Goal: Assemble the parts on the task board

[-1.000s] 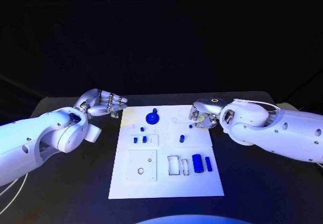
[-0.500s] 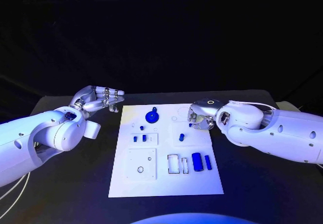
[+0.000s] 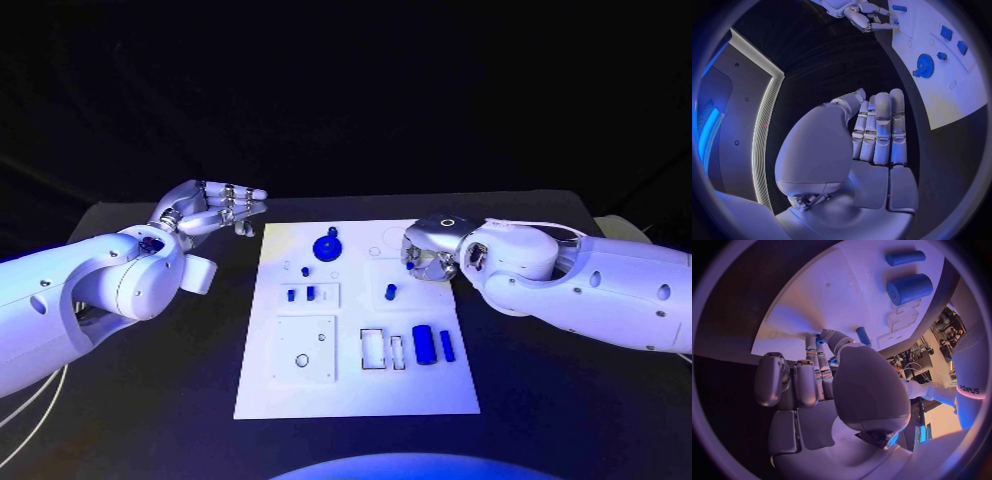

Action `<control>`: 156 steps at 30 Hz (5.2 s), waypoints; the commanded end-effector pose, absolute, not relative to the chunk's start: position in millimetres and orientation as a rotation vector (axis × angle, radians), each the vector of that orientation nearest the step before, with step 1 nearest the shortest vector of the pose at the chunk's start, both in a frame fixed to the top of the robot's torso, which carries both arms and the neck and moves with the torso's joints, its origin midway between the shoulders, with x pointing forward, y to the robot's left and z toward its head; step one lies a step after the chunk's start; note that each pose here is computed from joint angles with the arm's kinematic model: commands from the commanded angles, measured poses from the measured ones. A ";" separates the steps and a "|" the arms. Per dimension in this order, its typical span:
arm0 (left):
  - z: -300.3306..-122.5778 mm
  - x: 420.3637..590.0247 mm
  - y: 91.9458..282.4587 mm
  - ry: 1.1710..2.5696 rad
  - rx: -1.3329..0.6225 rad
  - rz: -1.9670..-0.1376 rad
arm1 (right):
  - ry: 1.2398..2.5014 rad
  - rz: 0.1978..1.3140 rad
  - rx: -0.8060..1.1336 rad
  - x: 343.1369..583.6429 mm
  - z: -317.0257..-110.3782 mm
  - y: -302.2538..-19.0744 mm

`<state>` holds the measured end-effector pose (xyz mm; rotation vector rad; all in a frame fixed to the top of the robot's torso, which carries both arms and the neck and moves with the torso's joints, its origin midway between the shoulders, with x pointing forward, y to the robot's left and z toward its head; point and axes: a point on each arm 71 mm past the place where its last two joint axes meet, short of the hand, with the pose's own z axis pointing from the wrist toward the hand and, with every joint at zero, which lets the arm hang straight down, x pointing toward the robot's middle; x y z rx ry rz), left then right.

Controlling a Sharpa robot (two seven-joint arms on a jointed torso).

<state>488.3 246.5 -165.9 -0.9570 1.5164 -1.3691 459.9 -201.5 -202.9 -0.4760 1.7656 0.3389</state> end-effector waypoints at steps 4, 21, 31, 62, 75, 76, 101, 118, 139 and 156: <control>-164.4 487.4 244.2 1.514 -0.955 -1.394 | 1.783 0.314 -0.501 459.4 -207.9 -199.4; -165.4 486.6 241.7 1.539 -0.952 -1.388 | 1.738 0.303 -0.484 461.1 -208.3 -197.9; -165.7 486.9 242.0 1.540 -0.956 -1.381 | 1.686 0.335 -0.468 457.8 -203.5 -196.7; -168.0 490.5 231.0 1.531 -0.969 -1.385 | 1.611 0.610 -0.475 409.6 -172.4 -139.0; -173.6 492.3 216.2 1.515 -1.050 -1.421 | 1.648 0.786 -0.530 383.3 -210.9 -81.4; -174.2 492.3 215.1 1.516 -1.052 -1.422 | 1.654 0.792 -0.532 382.5 -214.3 -78.8; -176.6 490.2 206.6 1.546 -1.059 -1.438 | 1.719 0.800 -0.566 376.8 -239.7 -66.1; -176.7 489.7 206.9 1.554 -1.055 -1.437 | 1.729 0.764 -0.575 382.1 -245.7 -68.0; -176.8 489.3 206.4 1.563 -1.046 -1.436 | 1.770 0.758 -0.631 378.2 -250.3 -61.2; -177.1 489.6 206.7 1.568 -1.045 -1.433 | 1.732 0.751 -0.585 380.8 -248.4 -65.5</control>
